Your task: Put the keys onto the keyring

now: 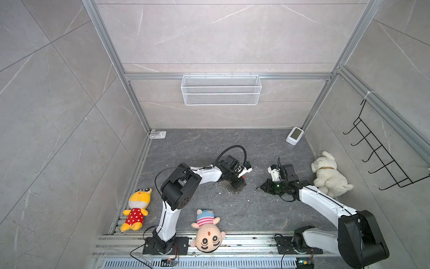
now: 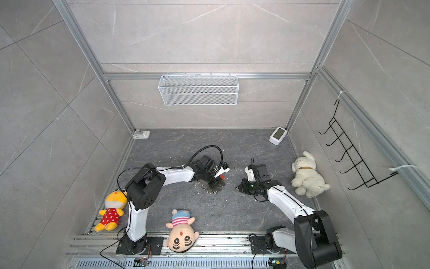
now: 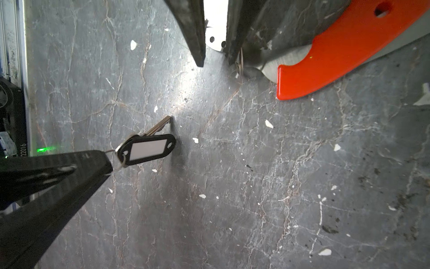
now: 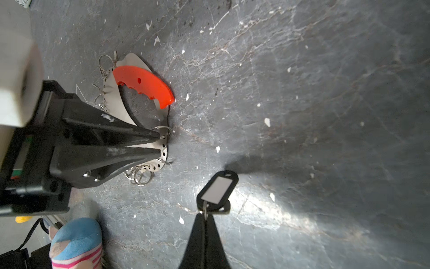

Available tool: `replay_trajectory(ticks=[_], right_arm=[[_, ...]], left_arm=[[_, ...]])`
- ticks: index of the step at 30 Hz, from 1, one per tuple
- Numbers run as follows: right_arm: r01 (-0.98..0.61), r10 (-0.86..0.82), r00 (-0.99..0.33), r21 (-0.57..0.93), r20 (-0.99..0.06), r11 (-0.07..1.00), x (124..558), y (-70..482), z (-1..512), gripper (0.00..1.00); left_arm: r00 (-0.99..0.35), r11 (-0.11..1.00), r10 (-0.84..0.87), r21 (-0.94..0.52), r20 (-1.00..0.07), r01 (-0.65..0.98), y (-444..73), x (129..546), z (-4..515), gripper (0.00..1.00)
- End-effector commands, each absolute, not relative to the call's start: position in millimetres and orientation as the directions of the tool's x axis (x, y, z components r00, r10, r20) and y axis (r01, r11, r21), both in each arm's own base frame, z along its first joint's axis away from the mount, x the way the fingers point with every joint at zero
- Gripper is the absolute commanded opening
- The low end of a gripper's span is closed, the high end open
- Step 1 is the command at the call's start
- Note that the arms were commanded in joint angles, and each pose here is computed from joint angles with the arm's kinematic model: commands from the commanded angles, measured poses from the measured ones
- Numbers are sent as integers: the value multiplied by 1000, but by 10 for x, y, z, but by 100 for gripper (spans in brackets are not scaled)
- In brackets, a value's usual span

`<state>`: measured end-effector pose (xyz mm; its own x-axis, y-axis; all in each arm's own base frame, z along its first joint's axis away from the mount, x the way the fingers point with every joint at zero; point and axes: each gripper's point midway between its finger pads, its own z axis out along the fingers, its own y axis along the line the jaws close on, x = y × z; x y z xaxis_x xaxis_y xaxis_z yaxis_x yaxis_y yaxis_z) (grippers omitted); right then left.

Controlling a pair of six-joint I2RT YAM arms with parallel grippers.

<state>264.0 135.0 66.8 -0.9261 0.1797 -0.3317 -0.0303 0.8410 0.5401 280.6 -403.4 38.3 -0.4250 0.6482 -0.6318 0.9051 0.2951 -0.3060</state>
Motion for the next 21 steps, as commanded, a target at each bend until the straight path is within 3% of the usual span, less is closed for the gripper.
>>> replay_trajectory(ticks=[1, 9, 21], right_arm=[[-41, 165, -932, 546, -322, 836, 2609, 1352, 642, 0], [-45, 168, -932, 563, -322, 825, 2627, 1371, 663, 0], [-46, 169, -935, 579, -313, 814, 2642, 1394, 632, 0]], left_arm=[[-400, 283, 661, -282, -636, 917, -4025, 2802, 377, 21], [-388, 291, 648, -259, -655, 921, -3997, 2809, 389, 25], [-322, 224, 535, -236, -781, 945, -4025, 2746, 991, 26]])
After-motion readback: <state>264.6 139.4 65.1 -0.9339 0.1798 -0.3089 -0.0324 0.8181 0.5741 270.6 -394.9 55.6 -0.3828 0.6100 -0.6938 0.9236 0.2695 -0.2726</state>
